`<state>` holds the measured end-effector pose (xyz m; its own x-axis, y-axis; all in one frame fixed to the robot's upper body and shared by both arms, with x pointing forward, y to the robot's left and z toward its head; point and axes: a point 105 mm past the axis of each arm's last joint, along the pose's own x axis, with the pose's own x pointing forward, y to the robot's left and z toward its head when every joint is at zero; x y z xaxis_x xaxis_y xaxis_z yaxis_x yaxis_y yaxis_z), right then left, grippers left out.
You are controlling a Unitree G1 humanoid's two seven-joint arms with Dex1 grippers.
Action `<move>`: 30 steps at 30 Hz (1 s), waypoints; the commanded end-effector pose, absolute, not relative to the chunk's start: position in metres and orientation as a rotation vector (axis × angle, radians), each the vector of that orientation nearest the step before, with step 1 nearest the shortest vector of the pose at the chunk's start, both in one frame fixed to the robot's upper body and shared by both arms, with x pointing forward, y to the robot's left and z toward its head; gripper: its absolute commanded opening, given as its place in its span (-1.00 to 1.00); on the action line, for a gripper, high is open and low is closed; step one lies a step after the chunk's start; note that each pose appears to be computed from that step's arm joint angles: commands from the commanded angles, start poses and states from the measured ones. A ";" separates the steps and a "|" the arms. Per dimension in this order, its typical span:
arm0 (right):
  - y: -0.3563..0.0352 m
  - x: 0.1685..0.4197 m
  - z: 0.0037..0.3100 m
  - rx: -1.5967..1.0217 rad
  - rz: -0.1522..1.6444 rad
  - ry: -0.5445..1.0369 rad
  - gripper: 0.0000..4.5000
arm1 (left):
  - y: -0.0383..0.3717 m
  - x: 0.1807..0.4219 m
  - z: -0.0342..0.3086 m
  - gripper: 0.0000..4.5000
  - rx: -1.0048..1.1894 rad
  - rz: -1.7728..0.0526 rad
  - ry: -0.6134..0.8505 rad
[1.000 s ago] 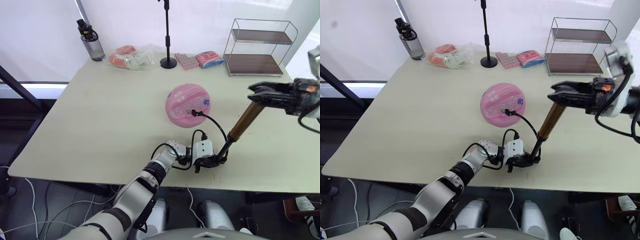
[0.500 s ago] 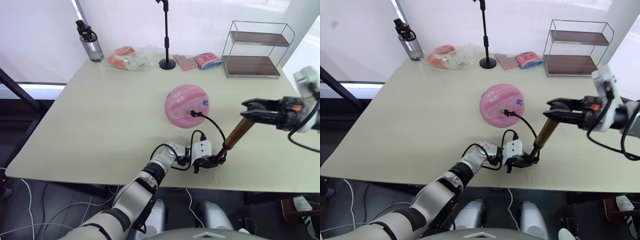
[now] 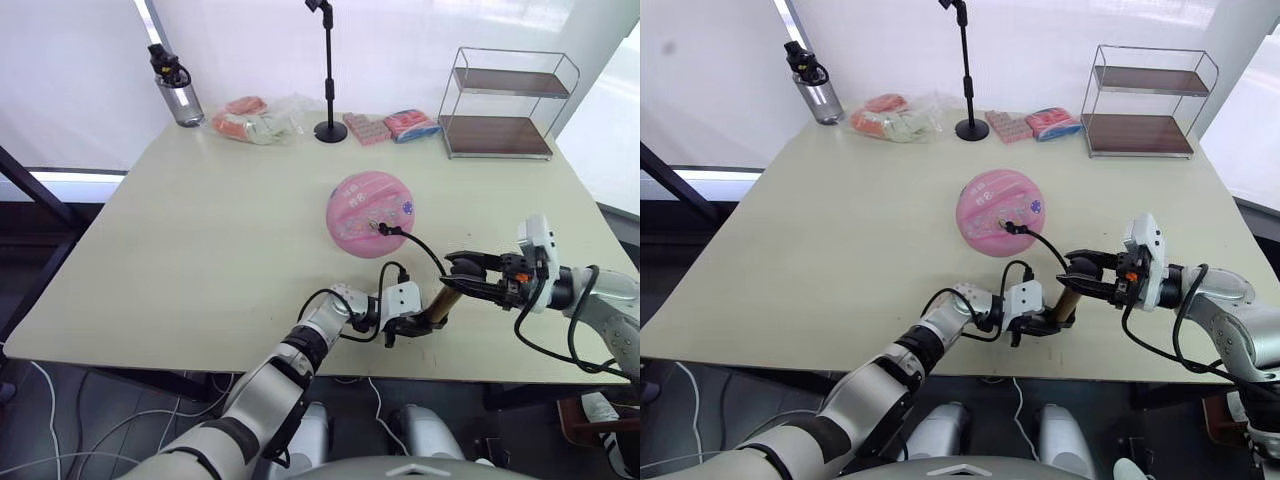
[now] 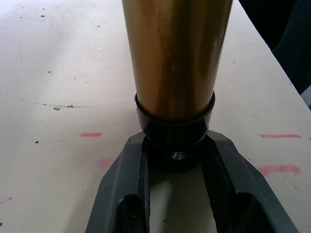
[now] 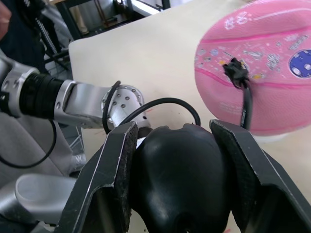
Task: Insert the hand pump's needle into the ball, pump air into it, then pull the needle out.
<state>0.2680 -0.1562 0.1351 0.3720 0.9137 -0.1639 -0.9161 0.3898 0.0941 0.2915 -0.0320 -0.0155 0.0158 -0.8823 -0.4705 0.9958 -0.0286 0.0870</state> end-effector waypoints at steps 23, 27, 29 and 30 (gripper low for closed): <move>-0.193 0.269 0.308 -0.088 1.114 0.015 -0.15 | 0.024 0.249 -0.093 -0.54 0.497 -1.535 0.744; -0.191 0.271 0.303 -0.061 1.120 0.036 -0.15 | 0.024 0.249 -0.093 -0.54 0.495 -1.534 0.744; -0.186 0.272 0.290 -0.050 1.126 0.071 -0.15 | 0.024 0.249 -0.093 -0.54 0.494 -1.534 0.746; -0.183 0.271 0.278 -0.044 1.140 0.106 -0.15 | 0.024 0.249 -0.093 -0.54 0.494 -1.533 0.745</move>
